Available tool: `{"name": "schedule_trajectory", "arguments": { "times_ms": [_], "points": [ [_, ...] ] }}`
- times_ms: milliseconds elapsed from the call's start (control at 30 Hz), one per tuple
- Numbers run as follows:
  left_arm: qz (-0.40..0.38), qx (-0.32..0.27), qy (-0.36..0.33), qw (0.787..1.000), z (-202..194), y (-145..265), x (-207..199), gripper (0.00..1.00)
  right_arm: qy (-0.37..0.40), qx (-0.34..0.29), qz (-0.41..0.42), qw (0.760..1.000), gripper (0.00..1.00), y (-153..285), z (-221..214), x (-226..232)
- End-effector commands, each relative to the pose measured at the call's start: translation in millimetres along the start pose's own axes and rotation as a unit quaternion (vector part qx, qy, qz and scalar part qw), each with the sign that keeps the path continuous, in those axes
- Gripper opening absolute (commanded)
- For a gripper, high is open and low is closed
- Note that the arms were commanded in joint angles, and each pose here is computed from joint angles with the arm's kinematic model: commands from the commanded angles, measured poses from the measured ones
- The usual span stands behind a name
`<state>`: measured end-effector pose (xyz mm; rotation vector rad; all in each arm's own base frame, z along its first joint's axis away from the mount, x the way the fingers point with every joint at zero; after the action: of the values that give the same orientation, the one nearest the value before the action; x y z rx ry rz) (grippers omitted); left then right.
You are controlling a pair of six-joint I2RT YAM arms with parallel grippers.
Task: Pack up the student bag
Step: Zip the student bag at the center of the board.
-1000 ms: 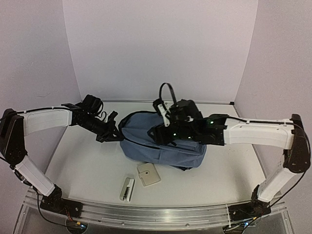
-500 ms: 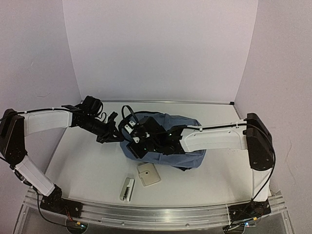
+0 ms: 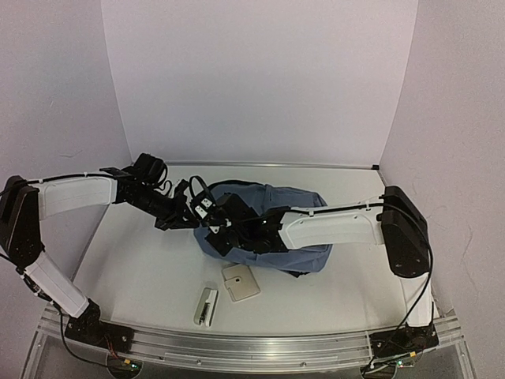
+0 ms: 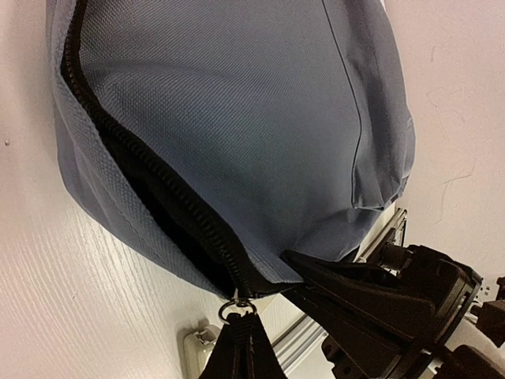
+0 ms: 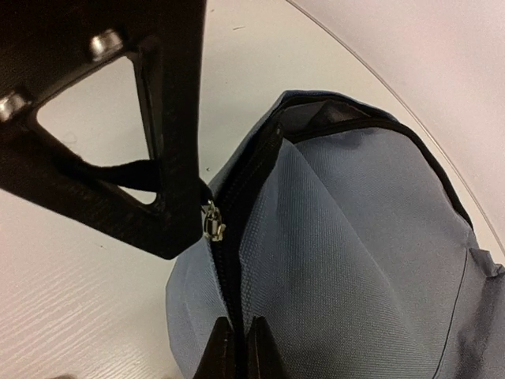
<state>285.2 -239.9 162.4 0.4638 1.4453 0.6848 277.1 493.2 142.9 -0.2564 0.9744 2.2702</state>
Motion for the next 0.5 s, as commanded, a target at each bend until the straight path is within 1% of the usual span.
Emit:
{"name": "schedule_trajectory", "arguments": {
  "times_ms": [0,200,367,467],
  "points": [
    [0.026,-0.065,-0.022,0.997,32.6,18.5,-12.5,0.0,-0.001,-0.019,-0.015,1.0,0.0,29.0,8.8,-7.2],
    [0.029,-0.089,-0.018,0.995,61.6,27.6,-14.1,0.0,-0.007,-0.011,-0.022,1.0,0.0,59.0,-8.0,-8.6],
    [0.025,-0.092,-0.024,0.995,83.4,27.7,-19.8,0.0,-0.017,-0.006,-0.02,1.0,0.0,81.1,-19.7,-4.4],
    [0.029,-0.09,-0.015,0.995,97.1,24.6,-14.5,0.0,-0.021,0.003,-0.021,1.0,0.0,91.6,-27.6,-1.6]
  ]
}}
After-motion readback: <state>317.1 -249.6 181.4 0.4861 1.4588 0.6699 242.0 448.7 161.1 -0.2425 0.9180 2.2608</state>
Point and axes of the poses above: each gripper's point midway between its finger pads, its own y axis back along the fingers, its own x axis along the line the jaws close on, z = x × y, the point moved 3 cm from there along y, back along the fingers, and after that the axes turned 10 degrees about y, right-handed, at the moved point
